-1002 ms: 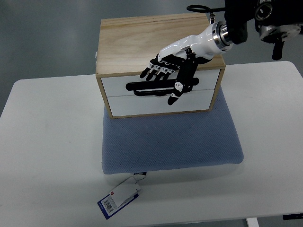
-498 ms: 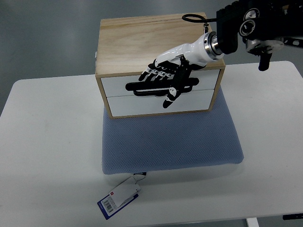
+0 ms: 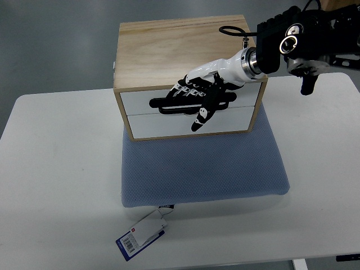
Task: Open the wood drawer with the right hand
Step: 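Curl the right hand's fingers around the black bar handle, then pull the handle toward the robot with the right hand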
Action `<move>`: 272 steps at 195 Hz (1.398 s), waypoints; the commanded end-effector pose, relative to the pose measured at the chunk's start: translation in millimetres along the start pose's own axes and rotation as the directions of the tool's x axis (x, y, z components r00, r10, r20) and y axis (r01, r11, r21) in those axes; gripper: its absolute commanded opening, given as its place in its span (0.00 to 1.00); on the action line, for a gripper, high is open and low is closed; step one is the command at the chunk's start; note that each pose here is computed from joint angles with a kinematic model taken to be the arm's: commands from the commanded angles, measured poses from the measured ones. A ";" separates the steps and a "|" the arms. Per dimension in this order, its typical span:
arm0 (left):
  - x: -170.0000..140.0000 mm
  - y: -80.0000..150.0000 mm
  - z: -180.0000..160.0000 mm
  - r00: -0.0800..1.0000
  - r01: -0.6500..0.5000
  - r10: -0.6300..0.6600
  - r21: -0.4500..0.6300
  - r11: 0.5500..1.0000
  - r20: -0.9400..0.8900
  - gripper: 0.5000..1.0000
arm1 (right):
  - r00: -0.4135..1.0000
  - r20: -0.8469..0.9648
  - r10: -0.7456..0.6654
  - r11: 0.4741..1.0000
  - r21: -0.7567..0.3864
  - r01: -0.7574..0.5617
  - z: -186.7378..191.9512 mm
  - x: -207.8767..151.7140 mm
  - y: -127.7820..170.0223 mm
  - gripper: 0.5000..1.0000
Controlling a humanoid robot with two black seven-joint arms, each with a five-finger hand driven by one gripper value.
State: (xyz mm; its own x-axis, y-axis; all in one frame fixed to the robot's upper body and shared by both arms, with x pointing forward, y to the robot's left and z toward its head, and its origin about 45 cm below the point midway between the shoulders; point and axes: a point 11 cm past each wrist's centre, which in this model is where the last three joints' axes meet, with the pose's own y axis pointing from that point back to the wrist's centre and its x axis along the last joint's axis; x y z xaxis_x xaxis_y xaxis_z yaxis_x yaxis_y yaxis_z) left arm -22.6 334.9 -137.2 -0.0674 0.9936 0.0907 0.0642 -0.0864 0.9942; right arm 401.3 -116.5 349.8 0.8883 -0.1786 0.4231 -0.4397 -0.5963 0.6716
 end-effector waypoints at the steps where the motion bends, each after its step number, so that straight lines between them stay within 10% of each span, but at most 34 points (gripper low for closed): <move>1: 0.0 0.0 0.0 1.000 0.000 0.000 0.000 1.000 0.000 1.00 | 1.000 0.007 0.002 1.000 -0.011 -0.002 6.2 -1.7 -2.3 0.83; 272: 0.0 0.0 0.0 1.000 0.000 0.000 0.000 1.000 0.000 1.00 | 0.976 -0.006 -0.217 0.976 -0.007 0.217 4.0 -27.5 13.2 0.84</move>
State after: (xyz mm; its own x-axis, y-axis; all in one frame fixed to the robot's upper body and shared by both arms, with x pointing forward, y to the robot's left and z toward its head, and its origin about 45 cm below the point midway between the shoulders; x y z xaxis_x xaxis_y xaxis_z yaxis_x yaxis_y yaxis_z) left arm -22.6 334.9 -137.2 -0.0674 0.9936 0.0905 0.0642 -0.0862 0.9942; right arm 377.2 -123.5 346.8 0.9542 -0.0634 0.2923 -0.2682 -0.6139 0.7424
